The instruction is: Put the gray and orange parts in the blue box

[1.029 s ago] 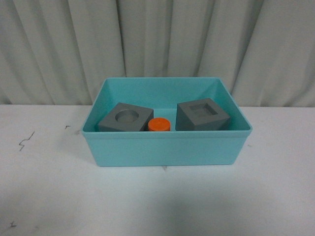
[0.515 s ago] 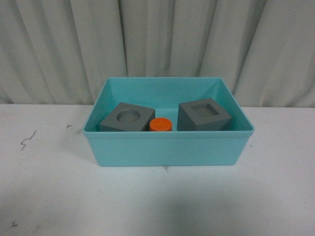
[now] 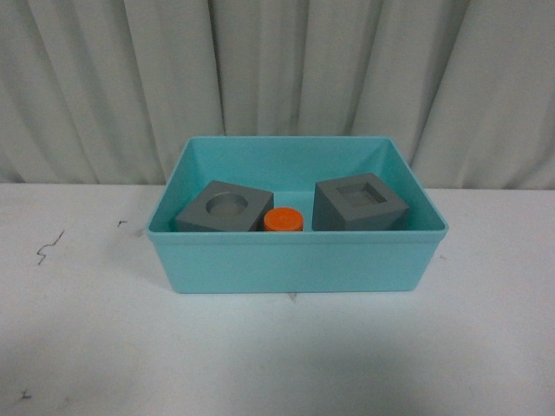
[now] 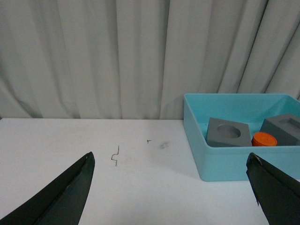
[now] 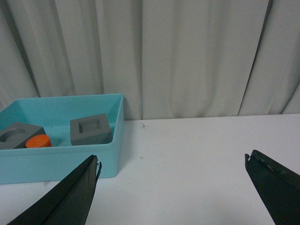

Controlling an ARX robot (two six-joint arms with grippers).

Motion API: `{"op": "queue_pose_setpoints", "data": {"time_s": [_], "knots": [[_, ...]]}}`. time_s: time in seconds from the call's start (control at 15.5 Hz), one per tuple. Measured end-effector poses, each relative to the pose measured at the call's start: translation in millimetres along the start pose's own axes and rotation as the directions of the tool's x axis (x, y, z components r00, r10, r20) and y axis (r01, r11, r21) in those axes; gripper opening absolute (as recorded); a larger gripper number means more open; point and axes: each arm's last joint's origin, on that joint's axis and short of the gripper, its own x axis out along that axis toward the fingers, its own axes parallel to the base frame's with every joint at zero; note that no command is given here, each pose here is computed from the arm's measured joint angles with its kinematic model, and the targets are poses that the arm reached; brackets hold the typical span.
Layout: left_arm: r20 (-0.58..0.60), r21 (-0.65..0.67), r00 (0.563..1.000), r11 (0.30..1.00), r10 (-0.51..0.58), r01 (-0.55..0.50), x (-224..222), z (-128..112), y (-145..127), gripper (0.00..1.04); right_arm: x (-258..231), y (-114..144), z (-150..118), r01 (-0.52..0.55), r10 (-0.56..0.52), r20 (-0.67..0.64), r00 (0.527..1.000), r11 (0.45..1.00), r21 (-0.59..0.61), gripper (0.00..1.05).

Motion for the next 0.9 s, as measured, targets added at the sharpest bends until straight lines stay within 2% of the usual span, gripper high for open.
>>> {"op": "queue_pose_setpoints", "data": {"time_s": [0.9], "knots": [[0.0,0.0,1.0,1.0,0.0,0.0,0.0,0.0,0.0,0.98,0.0,0.0,0.0,0.0,0.0,0.0,1.0,1.0,0.0,0.98]]}}
